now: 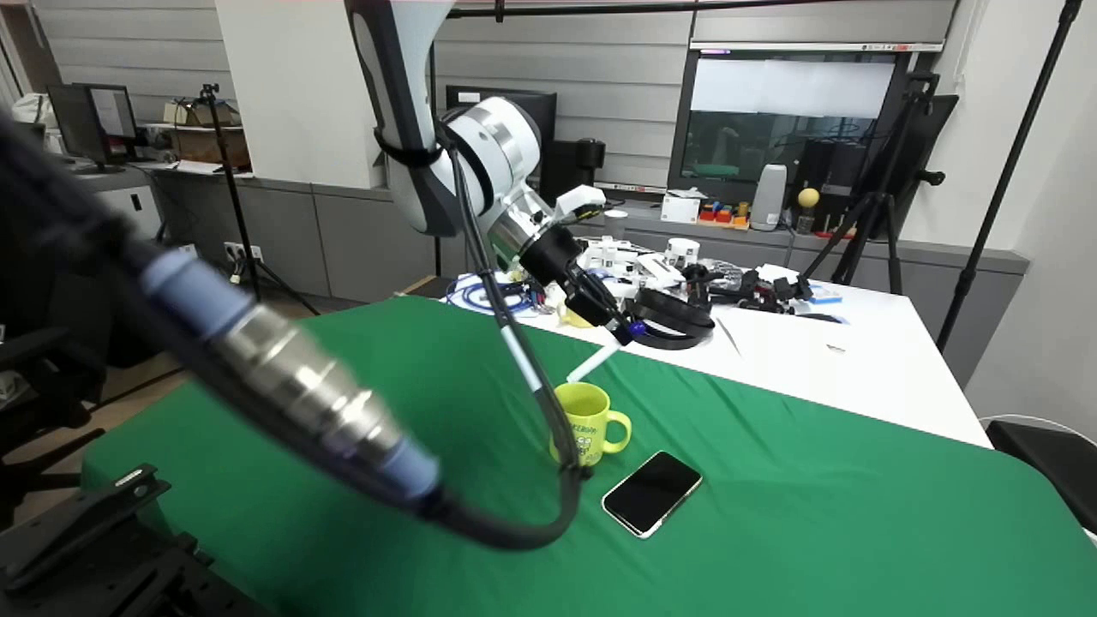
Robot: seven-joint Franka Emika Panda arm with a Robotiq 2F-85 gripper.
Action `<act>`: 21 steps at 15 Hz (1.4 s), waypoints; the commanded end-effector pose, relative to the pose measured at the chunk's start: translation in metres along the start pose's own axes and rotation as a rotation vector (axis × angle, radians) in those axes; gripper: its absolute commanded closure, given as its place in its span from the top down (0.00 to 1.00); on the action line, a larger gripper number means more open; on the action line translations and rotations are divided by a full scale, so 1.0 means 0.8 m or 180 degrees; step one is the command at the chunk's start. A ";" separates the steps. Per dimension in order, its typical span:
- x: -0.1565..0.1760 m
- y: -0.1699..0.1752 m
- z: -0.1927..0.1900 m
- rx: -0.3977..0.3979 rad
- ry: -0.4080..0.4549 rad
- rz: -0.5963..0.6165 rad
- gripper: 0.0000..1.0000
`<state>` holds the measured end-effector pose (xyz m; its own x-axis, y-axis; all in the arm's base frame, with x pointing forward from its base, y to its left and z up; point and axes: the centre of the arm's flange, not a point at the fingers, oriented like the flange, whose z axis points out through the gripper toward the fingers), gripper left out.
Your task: Put the blue marker inside the yellow mug
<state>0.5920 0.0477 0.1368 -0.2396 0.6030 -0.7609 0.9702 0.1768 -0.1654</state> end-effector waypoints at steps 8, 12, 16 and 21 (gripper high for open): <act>0.044 -0.019 0.053 -0.0074 0.0214 0.0092 0.05; 0.043 -0.008 0.042 -0.0125 0.0266 0.0162 0.58; -0.003 0.019 0.020 -0.0247 0.0154 0.0325 0.87; -0.068 0.030 -0.011 -0.0200 0.0146 0.0528 1.00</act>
<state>0.6226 0.0327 0.1519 -0.1089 0.6604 -0.7430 0.9867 0.1626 -0.0001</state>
